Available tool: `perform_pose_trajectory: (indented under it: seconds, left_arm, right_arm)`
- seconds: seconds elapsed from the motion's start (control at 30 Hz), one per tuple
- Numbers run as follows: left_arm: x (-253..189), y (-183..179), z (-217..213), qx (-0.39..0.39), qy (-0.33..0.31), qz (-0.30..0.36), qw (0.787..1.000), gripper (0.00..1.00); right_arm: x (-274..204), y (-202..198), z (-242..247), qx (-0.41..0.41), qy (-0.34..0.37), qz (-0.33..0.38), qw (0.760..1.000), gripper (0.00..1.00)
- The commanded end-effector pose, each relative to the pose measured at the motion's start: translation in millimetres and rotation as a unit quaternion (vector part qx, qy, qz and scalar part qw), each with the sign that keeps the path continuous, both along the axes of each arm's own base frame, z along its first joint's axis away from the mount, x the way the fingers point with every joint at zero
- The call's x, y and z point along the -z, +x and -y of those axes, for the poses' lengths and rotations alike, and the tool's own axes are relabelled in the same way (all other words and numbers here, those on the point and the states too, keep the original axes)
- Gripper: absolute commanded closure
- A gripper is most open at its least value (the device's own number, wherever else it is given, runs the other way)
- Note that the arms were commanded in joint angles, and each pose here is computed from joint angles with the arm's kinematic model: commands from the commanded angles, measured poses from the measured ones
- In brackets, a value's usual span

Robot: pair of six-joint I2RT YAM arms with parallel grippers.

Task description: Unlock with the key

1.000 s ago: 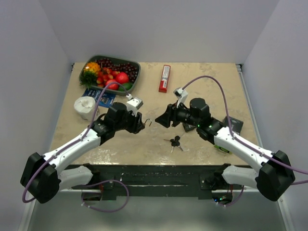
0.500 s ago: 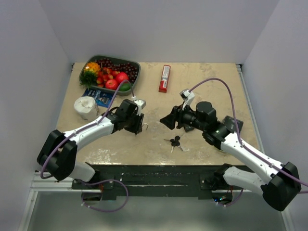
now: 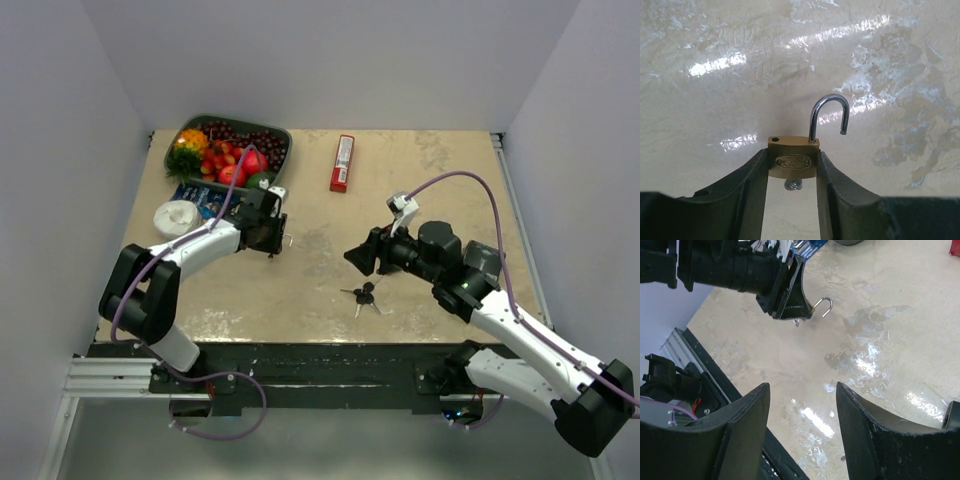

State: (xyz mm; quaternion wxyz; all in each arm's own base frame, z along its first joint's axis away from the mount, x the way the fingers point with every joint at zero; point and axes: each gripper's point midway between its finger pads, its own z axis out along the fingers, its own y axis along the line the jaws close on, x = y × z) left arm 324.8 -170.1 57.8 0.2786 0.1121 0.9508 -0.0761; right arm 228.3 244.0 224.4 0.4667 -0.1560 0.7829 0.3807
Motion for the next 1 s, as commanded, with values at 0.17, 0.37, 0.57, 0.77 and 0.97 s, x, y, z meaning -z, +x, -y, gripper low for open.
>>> perform_pose_trajectory:
  seconds: [0.17, 0.37, 0.57, 0.77, 0.97]
  left_arm:
    - [-3.8, 43.9, -0.7, -0.012, 0.003, 0.011, 1.000, 1.00]
    - [14.3, 52.3, -18.2, -0.049, -0.001, -0.016, 0.999, 1.00]
    - [21.1, 53.1, -23.7, -0.059, 0.011, -0.022, 0.998, 0.94]
    - [22.2, 52.2, -26.1, -0.056, 0.020, -0.025, 0.998, 0.73]
    - [22.0, 50.9, -25.6, -0.053, 0.019, -0.028, 0.998, 0.48]
  right_arm:
    - [8.3, 2.5, 4.5, 0.010, -0.011, 0.005, 1.000, 0.41]
    - [10.3, 2.7, 6.5, 0.011, -0.015, 0.009, 1.000, 0.41]
    - [14.5, 2.3, 10.3, 0.017, -0.022, 0.008, 1.000, 0.41]
    - [17.0, 2.2, 10.8, 0.019, -0.023, 0.004, 1.000, 0.41]
    - [16.9, 3.2, 9.2, 0.018, -0.021, 0.002, 1.000, 0.41]
